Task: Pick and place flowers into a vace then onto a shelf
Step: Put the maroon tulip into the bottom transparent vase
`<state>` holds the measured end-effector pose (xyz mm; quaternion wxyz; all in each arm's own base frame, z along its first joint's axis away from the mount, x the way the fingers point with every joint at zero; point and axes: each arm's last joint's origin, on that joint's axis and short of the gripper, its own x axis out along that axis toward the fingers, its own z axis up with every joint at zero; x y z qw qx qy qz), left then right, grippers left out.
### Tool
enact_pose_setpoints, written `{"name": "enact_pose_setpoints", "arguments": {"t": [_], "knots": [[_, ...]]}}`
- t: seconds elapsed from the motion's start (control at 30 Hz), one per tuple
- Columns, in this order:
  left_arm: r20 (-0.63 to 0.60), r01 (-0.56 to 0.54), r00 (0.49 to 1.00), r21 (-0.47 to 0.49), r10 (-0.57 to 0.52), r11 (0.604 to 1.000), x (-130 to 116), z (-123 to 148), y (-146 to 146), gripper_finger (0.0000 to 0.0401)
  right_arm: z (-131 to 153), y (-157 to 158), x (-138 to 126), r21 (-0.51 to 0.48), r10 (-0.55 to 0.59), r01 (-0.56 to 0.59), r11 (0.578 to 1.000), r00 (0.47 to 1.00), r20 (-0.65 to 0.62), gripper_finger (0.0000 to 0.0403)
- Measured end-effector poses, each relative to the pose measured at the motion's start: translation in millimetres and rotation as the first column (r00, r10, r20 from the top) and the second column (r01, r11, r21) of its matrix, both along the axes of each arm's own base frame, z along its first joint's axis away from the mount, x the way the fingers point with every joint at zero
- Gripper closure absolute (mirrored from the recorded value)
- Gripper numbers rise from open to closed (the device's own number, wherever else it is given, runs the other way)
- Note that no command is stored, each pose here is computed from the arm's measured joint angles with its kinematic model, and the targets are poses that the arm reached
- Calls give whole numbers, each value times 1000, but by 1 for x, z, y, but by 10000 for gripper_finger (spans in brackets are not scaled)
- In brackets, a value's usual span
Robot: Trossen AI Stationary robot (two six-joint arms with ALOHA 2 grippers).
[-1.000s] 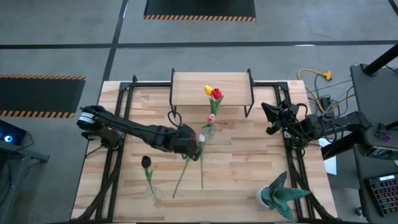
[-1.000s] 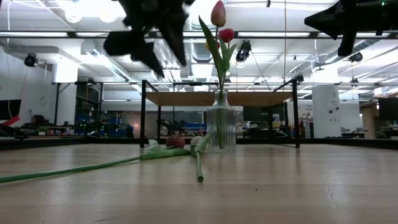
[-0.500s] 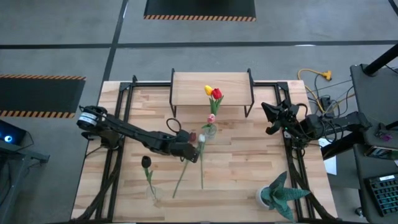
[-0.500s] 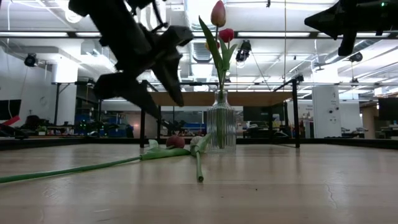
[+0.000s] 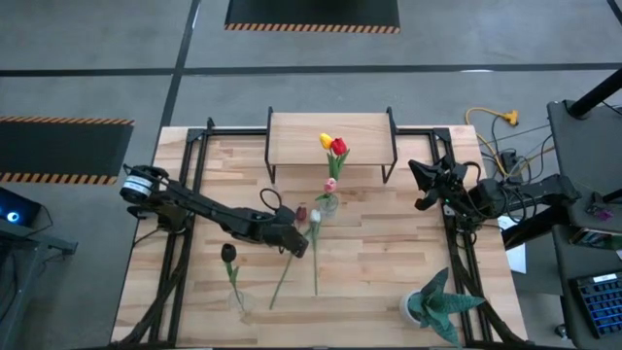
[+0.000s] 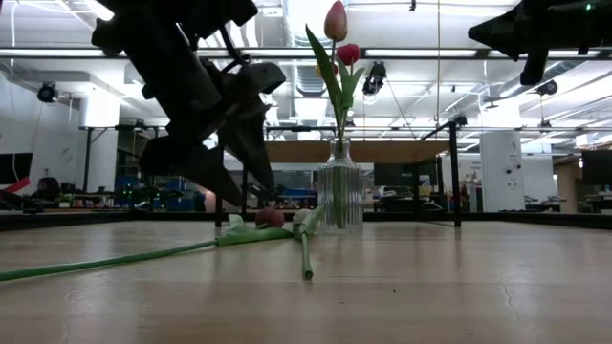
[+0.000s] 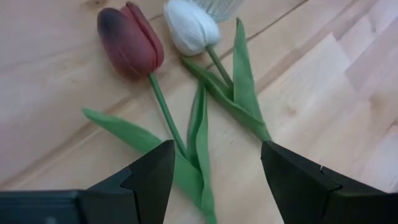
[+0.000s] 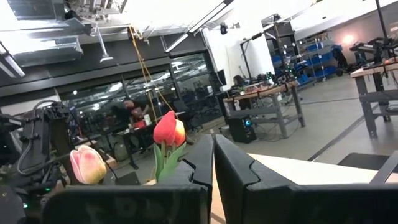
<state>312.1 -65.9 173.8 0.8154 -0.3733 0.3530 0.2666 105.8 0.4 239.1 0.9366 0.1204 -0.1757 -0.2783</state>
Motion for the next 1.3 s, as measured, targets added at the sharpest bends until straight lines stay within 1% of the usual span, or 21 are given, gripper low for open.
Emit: {"name": "enact_pose_setpoints", "arguments": {"t": [0.13,0.27,0.43,0.63,0.87,0.97,1.13,1.3], "knots": [[-1,1,1000,1,-1,1000,0,0,0,178,0,0,0,-6,-2,2,1000,1000,-4,394],[-30,1,1000,7,-1,1000,2,-9,0,178,0,0,0,-14,-5,5,1000,1000,-10,394],[-75,36,996,-39,-39,999,12,-23,-4,178,0,0,0,-14,-6,6,1000,1000,-9,394],[-124,25,992,-28,-28,999,21,-32,-7,178,0,0,0,-12,-5,5,1000,1000,-8,394],[-201,2,980,-11,-5,1000,20,-28,-6,178,0,0,0,-12,-5,5,1000,1000,-8,394],[-196,1,981,-14,-4,1000,25,-23,-7,178,0,0,0,-12,-5,5,1000,1000,-8,394],[-151,2,989,-18,-5,1000,39,0,-10,178,0,0,0,-15,-6,6,1000,1000,-11,394],[-226,-23,974,39,31,999,38,15,-8,178,0,0,0,-20,-8,7,1000,1000,-14,394]]}}
